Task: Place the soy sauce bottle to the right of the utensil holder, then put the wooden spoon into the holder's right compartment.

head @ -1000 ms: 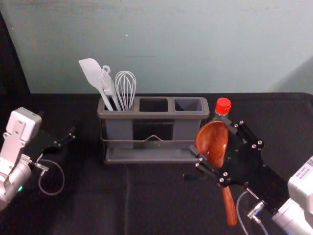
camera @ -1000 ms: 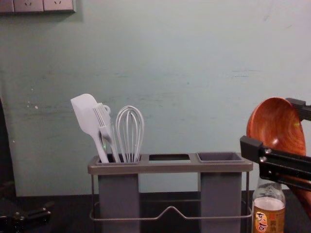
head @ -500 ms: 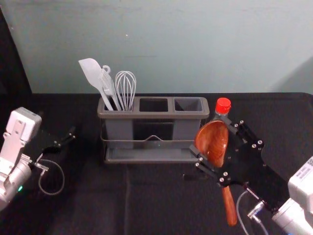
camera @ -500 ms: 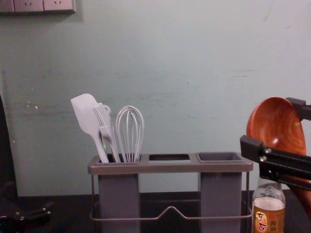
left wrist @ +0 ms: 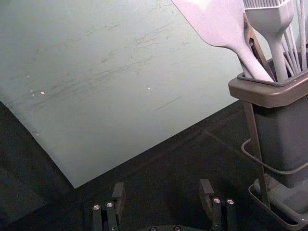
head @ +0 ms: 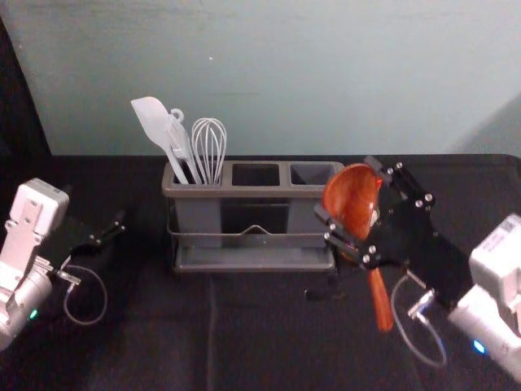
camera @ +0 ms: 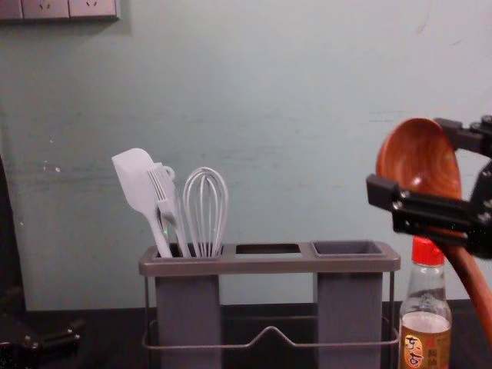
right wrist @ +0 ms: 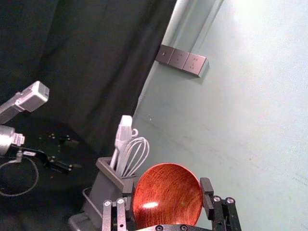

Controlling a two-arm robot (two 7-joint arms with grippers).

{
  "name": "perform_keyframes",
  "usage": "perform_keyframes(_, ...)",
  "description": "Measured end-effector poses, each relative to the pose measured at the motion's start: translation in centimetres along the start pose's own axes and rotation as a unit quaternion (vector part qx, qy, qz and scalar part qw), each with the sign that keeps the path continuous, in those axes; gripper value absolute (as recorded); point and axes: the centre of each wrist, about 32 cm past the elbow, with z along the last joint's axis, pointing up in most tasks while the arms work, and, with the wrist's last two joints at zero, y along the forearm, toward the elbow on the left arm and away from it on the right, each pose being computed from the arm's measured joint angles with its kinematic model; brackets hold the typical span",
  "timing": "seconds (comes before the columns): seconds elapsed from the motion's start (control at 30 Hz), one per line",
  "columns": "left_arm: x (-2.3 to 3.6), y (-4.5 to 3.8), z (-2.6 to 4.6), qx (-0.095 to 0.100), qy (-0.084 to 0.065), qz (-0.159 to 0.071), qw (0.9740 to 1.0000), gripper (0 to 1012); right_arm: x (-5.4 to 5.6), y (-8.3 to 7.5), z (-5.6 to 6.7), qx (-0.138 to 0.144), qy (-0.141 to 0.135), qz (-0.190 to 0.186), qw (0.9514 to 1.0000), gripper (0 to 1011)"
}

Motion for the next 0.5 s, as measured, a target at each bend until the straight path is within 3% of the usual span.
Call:
perform_keyframes(0.23,0.00,0.00,0.00,0.000,0.000,0.000,1.0000,1011,2.1,2.3,-0.4,0.014,-0.011,0.003,0.9998,844)
perform_keyframes(0.5,0.00,0.00,0.00,0.000,0.000,0.000,1.0000,1011,3.2,4.5,-0.7,0.040,-0.028,0.002,0.9988,844)
